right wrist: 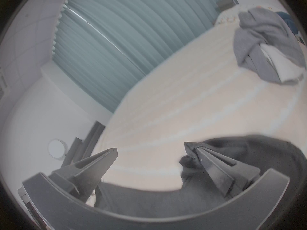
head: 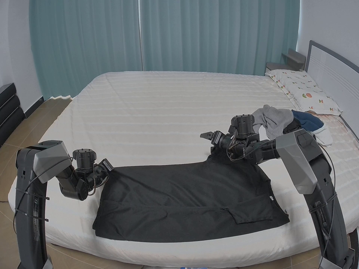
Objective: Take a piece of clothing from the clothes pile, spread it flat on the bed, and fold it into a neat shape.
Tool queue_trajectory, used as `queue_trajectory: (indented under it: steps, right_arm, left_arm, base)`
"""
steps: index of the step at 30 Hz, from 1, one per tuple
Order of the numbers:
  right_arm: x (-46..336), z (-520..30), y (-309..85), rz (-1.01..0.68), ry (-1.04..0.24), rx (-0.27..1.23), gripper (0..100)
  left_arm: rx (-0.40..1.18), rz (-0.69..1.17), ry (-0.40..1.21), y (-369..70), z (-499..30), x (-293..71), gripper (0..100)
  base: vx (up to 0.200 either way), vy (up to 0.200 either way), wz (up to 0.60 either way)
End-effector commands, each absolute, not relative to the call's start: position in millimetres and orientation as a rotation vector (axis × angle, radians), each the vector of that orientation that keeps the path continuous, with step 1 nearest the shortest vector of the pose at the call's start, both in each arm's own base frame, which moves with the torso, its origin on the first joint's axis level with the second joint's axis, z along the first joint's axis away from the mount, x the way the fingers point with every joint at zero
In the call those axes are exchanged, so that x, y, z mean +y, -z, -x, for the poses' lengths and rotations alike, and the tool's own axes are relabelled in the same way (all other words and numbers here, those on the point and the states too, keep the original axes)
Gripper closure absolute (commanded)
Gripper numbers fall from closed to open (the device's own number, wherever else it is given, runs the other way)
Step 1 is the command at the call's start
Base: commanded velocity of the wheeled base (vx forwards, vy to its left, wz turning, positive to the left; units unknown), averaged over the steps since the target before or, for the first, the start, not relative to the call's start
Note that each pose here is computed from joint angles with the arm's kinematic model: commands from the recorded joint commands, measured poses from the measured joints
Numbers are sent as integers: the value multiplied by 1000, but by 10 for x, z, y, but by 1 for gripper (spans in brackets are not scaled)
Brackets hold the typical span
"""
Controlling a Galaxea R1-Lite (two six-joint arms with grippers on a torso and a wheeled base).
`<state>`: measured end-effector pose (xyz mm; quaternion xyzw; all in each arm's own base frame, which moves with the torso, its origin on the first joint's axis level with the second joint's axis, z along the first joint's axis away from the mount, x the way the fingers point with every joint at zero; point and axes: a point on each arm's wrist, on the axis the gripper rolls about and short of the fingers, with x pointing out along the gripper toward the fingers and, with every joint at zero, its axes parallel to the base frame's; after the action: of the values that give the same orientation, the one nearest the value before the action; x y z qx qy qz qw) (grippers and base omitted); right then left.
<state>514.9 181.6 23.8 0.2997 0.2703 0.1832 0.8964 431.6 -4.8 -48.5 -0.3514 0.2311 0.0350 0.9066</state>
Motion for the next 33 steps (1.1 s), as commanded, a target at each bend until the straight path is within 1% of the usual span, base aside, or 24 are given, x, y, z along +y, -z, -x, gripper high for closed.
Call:
queue_trajectory:
  steps: [1, 6, 8, 12, 15, 18, 21, 23, 27, 30, 33]
  right_arm:
    - [1802, -5280, 1, -672, -381, 407, 0]
    - [1661, -5327, 84, -621, -350, 394, 0]
    - [1612, -5342, 59, -612, -342, 385, 0]
    - [1392, -5390, -126, -593, -294, 368, 0]
    - [1198, -5394, -204, -524, -237, 427, 0]
    - [1052, -5397, -259, -434, -193, 419, 0]
    - [950, -5357, -280, -364, -183, 423, 0]
    - [894, -5321, -323, -357, -177, 424, 0]
    - [856, -5208, -425, -396, -184, 440, 0]
    - [778, -5160, -358, -408, -208, 489, 0]
    - [708, -5154, -262, -403, -205, 513, 0]
  left_arm:
    - [478, 726, -74, 491, -4315, -47, 100]
    - [478, 726, -74, 491, -4315, -47, 100]
    - [478, 726, -74, 491, -4315, -47, 100]
    - [478, 726, -74, 491, -4315, -47, 100]
    - [478, 726, -74, 491, -4315, -47, 100]
    - [478, 726, -74, 491, -4315, -47, 100]
    - [478, 726, -74, 491, -4315, -47, 100]
    - [478, 726, -74, 491, -4315, -47, 100]
    - [478, 726, -74, 491, -4315, -47, 100]
    - [478, 726, -74, 491, -4315, -47, 100]
    - [478, 726, -74, 491, -4315, -47, 100]
  base:
    - [0, 0, 0]
    - [0, 0, 0]
    - [0, 0, 0]
    - [0, 0, 0]
    - [0, 0, 0]
    - [0, 0, 0]
    - [0, 0, 0]
    - [0, 0, 0]
    - [0, 0, 0]
    - [0, 0, 0]
    - [0, 0, 0]
